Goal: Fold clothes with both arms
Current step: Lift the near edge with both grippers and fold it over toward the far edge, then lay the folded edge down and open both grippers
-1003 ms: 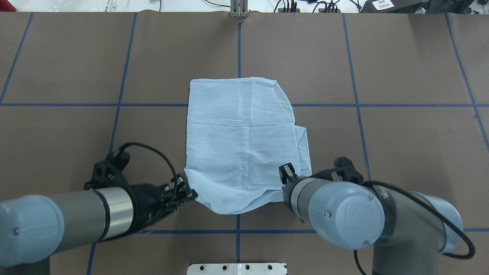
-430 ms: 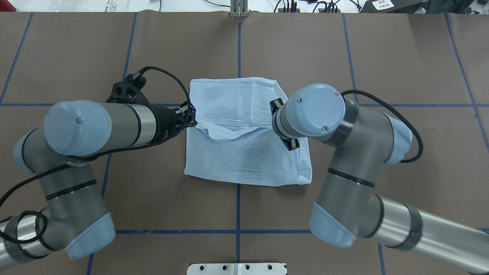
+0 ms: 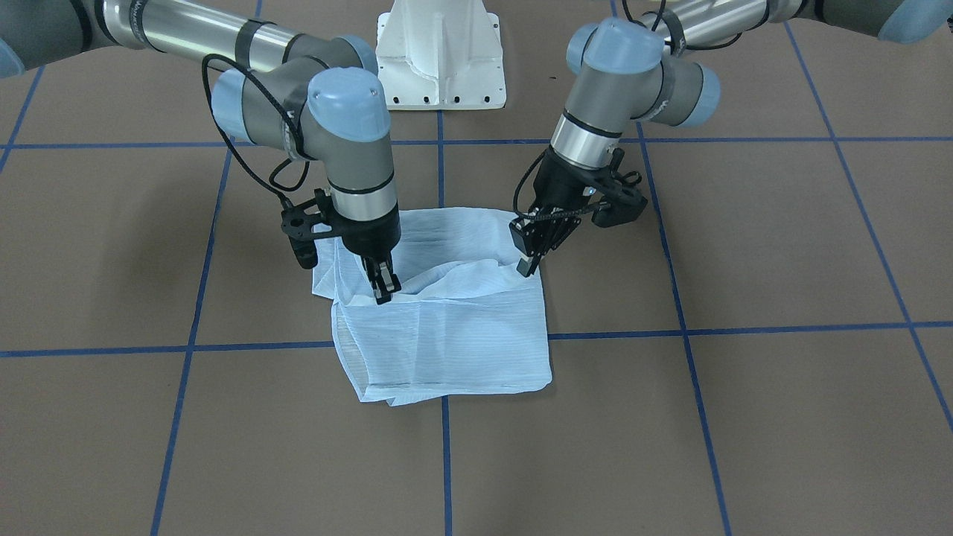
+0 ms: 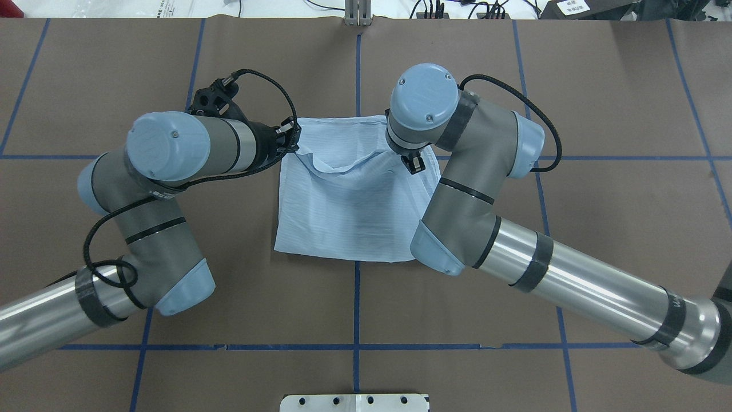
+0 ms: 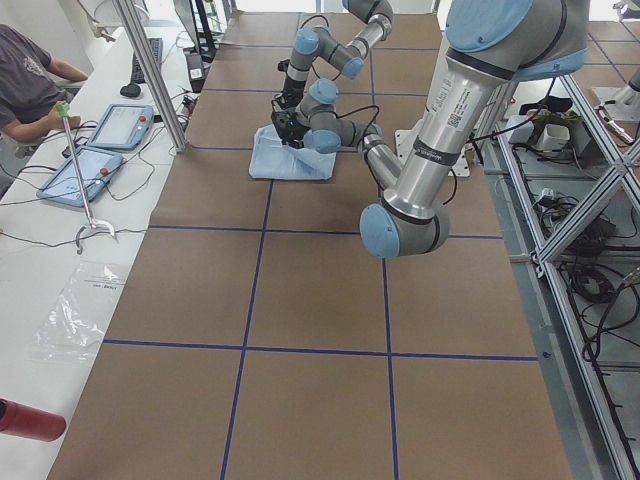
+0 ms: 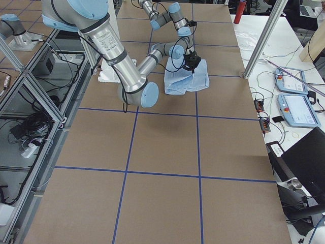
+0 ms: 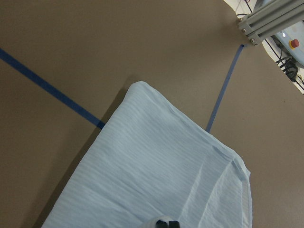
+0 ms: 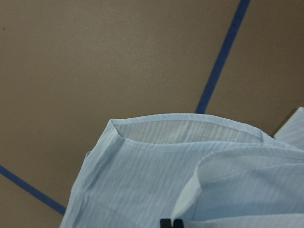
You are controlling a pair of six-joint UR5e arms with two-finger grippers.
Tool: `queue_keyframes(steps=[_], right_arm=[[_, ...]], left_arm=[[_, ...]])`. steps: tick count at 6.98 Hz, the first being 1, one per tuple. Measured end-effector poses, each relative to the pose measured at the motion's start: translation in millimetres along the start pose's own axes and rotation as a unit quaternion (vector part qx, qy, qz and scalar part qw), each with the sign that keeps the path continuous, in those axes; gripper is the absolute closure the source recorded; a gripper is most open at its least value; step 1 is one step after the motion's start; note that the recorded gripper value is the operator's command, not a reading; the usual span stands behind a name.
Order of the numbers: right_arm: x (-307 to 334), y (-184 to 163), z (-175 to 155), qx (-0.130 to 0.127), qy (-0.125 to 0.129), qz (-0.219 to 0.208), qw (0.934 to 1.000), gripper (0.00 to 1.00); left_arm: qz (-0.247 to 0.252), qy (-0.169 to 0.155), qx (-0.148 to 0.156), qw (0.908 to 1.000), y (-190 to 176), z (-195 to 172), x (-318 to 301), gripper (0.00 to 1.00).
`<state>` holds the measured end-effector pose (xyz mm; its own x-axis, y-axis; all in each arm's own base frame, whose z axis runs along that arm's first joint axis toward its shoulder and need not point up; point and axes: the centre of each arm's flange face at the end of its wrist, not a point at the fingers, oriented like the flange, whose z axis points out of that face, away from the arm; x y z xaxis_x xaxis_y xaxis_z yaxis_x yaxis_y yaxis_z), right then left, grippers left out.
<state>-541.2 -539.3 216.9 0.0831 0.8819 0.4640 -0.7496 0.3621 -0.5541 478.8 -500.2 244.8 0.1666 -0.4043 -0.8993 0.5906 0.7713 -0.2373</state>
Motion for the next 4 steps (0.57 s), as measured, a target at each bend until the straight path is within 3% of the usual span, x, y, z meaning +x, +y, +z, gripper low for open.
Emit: queue_keyframes(steps=[2, 4], right_arm=[[-23.2, -2.3, 35.6, -0.001, -0.002, -0.010, 0.9999, 1.00], [-42.2, -10.7, 50.9, -0.002, -0.014, -0.019, 0.9997, 1.00]], left_arm=[[0.010, -0.002, 0.017, 0.9998, -30.8, 51.1, -11.9, 1.00], [0.018, -0.002, 0.026, 0.9995, -50.1, 76.5, -20.2, 1.00]])
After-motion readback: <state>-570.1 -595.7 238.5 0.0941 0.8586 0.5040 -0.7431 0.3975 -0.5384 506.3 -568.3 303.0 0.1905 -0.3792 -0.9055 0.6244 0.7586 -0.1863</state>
